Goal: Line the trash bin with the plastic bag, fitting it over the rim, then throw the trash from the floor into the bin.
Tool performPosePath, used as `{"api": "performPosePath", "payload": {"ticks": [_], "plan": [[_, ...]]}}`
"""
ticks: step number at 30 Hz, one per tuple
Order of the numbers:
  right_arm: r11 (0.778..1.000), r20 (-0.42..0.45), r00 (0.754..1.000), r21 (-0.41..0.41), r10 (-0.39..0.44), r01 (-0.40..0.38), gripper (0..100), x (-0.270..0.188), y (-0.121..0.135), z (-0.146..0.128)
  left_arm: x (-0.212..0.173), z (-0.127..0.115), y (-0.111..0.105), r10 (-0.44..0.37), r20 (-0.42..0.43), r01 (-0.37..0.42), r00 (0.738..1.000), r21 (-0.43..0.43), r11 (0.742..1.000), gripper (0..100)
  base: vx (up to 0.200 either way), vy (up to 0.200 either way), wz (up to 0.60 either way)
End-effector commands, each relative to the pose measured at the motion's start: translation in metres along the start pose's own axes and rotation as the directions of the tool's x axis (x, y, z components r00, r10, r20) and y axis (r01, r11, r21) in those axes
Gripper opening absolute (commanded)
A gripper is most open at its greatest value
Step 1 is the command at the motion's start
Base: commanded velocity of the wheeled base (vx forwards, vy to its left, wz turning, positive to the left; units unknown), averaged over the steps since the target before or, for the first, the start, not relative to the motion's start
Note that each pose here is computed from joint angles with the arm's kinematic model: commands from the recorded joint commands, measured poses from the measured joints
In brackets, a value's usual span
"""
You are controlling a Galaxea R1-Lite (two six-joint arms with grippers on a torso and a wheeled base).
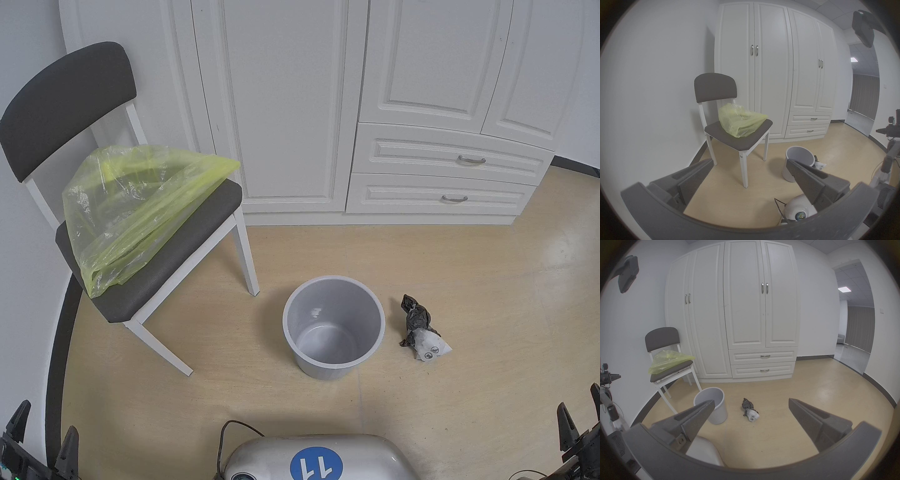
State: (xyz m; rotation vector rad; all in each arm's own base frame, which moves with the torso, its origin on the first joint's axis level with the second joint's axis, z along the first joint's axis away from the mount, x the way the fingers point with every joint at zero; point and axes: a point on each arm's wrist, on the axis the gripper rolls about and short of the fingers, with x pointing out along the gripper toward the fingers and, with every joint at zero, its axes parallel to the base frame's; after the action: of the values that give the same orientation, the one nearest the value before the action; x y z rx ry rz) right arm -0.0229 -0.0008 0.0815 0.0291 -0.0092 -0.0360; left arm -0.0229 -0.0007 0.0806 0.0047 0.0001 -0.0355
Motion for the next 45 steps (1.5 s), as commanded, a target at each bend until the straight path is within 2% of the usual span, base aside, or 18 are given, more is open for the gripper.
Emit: {"api": "performPosePath", "payload": {"ticks": [1,20,23,26,31,35,40,41,43,45], "plan": [[1.000,-0.001,1.000,0.000,0.001,-0.001,100,0.000,0.000,-0.005,0.000,-0.005,0.000,0.000,-0.001,0.000,1.000,0.000,1.000,100,0.000,0.000,0.00],[1.000,-0.001,1.000,-0.001,0.002,-0.002,100,0.000,0.000,-0.005,0.000,-0.005,0.000,-0.004,-0.001,0.004,1.000,0.009,1.000,100,0.000,0.000,0.00],[1.000,-0.003,1.000,-0.001,0.002,-0.002,100,0.000,0.000,-0.005,0.000,-0.005,0.001,0.043,0.002,-0.043,0.999,-0.051,0.998,100,0.000,0.000,0.00],[1.000,-0.004,1.000,-0.003,0.004,-0.004,100,0.000,0.000,-0.006,0.000,-0.005,0.001,0.042,-0.002,-0.042,0.999,-0.015,0.999,100,0.000,0.000,0.00],[1.000,-0.003,1.000,-0.006,-0.002,0.002,100,0.000,0.000,-0.005,0.000,-0.005,0.001,0.029,-0.001,-0.029,1.000,-0.003,1.000,100,0.000,0.000,0.00],[0.998,-0.003,1.000,-0.055,0.018,-0.018,100,0.000,0.000,-0.005,0.000,-0.005,0.000,-0.001,0.002,0.001,1.000,0.037,0.999,100,0.000,0.000,0.00],[0.999,-0.002,1.000,-0.037,0.024,-0.024,100,0.000,0.000,-0.005,0.000,-0.005,0.000,-0.006,0.003,0.006,1.000,0.034,0.999,100,0.000,0.000,0.00],[1.000,-0.002,1.000,-0.006,0.016,-0.016,100,0.000,0.000,-0.005,0.000,-0.005,0.000,0.003,0.005,-0.003,1.000,0.014,1.000,100,0.000,0.000,0.00],[1.000,-0.001,1.000,-0.004,0.015,-0.015,100,0.000,0.000,-0.005,-0.002,0.008,0.000,0.025,0.094,-0.020,0.995,-0.057,0.998,100,0.000,0.000,0.00],[1.000,0.000,1.000,-0.015,0.010,-0.010,100,0.000,0.000,-0.005,-0.013,0.043,0.000,-0.004,0.296,0.053,0.955,-0.155,0.986,100,0.000,0.000,0.00]]}}
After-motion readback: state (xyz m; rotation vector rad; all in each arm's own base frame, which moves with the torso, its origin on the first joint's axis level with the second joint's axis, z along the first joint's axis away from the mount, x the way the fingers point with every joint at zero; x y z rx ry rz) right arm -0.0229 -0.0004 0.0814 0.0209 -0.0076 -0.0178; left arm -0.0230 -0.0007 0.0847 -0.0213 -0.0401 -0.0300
